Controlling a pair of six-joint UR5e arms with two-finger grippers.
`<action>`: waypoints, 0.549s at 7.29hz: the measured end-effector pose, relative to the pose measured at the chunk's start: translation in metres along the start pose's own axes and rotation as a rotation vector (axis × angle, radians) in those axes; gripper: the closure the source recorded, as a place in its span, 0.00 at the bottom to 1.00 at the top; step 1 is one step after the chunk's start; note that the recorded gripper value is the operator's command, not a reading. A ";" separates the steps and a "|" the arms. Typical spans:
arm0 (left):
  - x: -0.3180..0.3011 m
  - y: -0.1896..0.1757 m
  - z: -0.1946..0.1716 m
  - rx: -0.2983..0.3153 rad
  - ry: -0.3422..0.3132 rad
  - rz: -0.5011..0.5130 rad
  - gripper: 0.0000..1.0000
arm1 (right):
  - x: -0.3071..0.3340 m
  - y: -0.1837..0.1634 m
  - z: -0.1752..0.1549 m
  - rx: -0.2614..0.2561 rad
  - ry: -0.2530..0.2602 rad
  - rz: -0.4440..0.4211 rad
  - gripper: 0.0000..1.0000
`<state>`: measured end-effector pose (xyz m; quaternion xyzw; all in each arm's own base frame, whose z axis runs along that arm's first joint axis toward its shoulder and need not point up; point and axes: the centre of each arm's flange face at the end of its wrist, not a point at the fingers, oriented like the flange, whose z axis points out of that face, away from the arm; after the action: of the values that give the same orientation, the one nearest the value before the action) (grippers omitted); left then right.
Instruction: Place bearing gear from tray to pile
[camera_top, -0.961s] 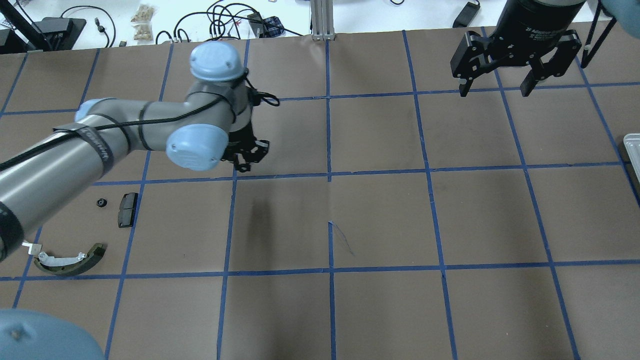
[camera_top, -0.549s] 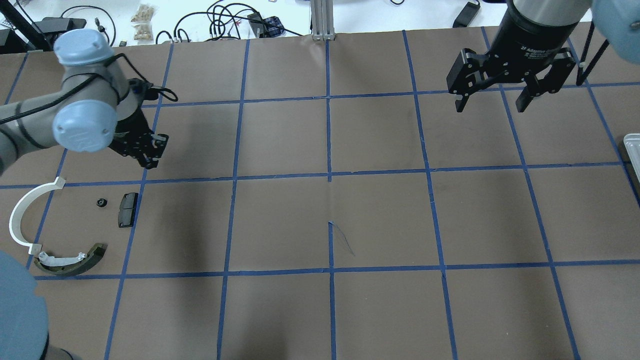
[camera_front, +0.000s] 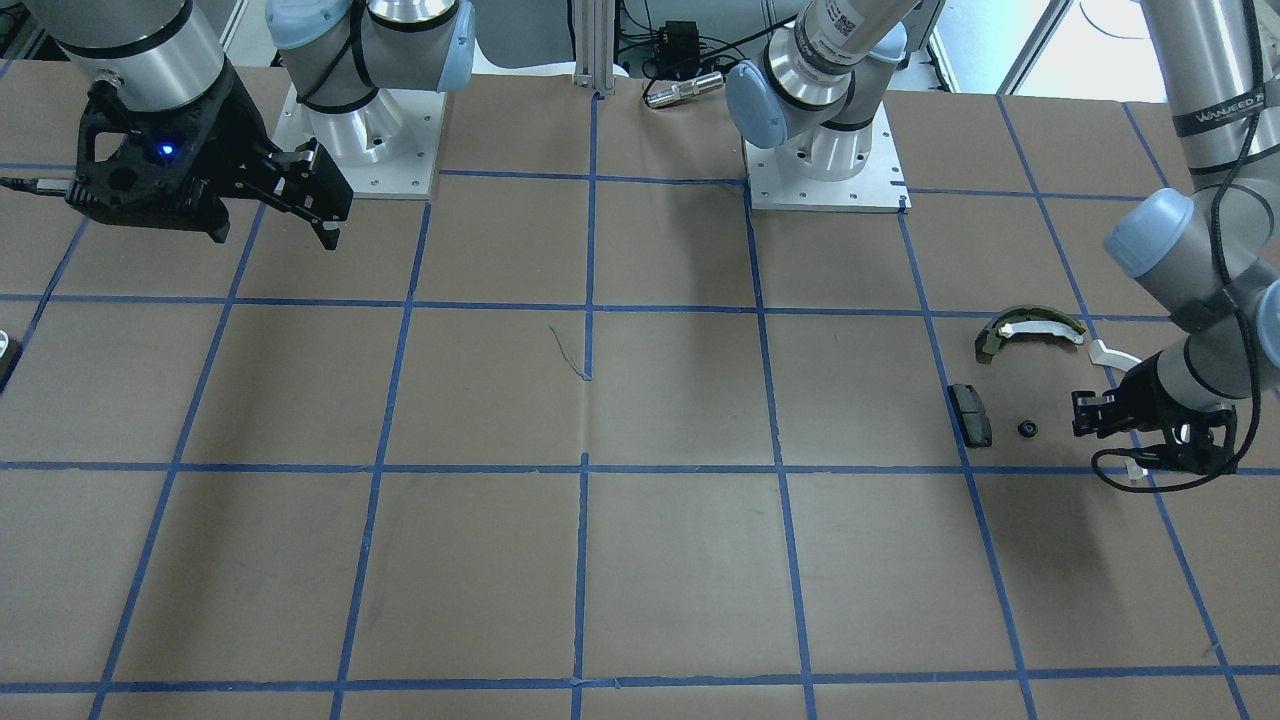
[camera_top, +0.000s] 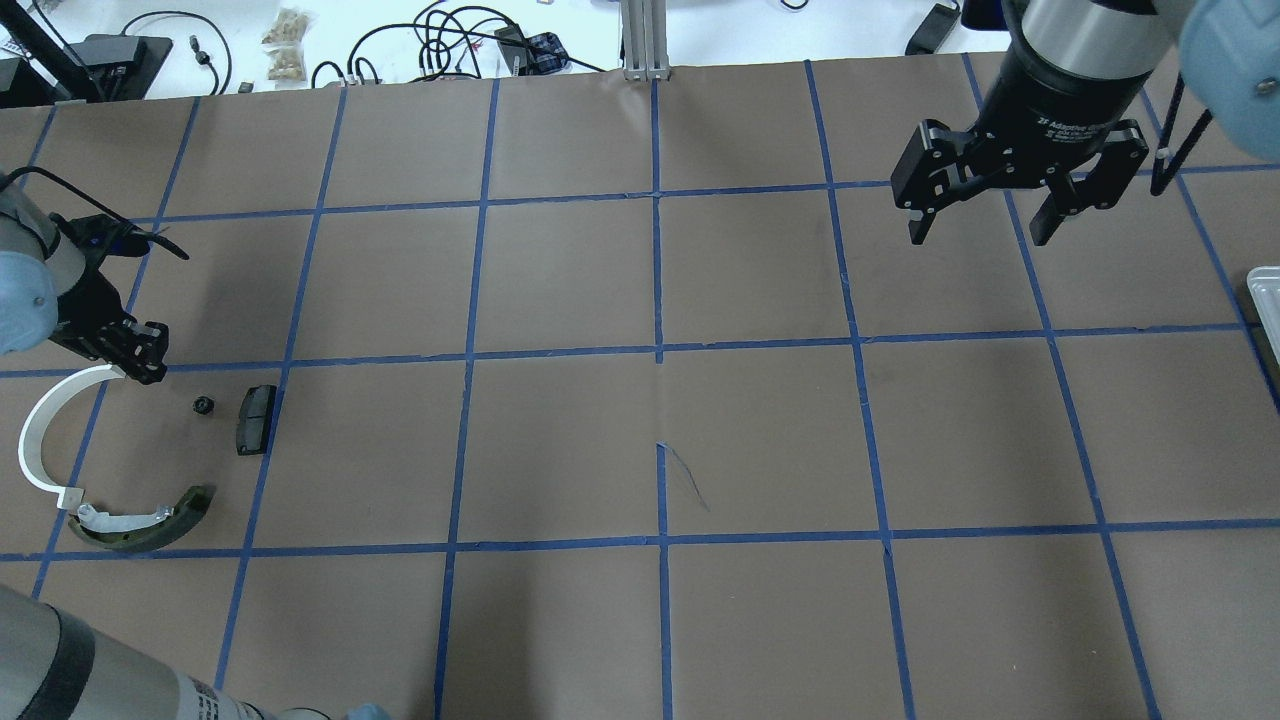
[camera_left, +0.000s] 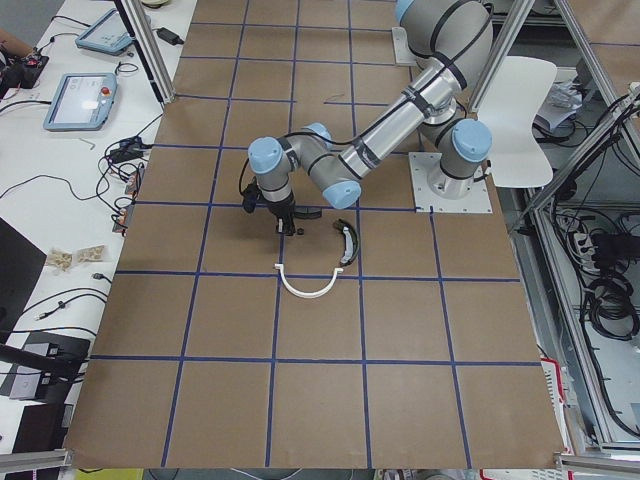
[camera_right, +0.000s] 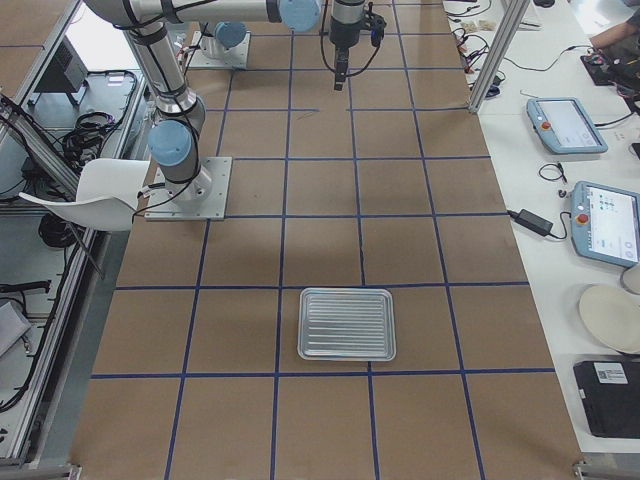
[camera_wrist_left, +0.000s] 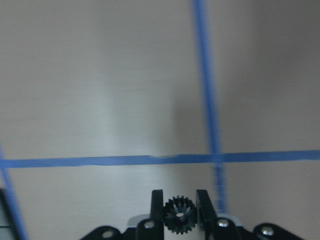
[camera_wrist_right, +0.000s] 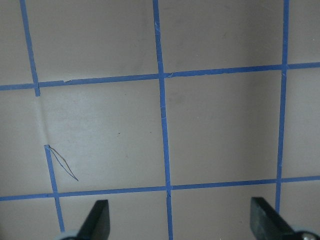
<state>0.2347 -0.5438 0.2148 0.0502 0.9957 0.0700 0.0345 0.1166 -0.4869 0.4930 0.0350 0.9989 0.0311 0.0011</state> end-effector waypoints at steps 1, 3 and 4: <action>-0.002 0.003 0.011 -0.007 0.016 -0.003 1.00 | 0.000 0.003 0.003 -0.005 0.000 0.005 0.00; 0.001 0.007 0.021 -0.013 0.039 -0.011 0.95 | -0.004 0.016 0.010 -0.015 0.003 0.007 0.00; 0.001 0.006 0.022 -0.009 0.045 -0.014 0.81 | -0.012 0.022 0.011 -0.014 0.005 0.010 0.00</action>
<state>0.2355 -0.5344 0.1942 0.0413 0.9962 0.0755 0.0127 0.1297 -0.4653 0.4837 0.0398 0.9985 0.0384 -0.0012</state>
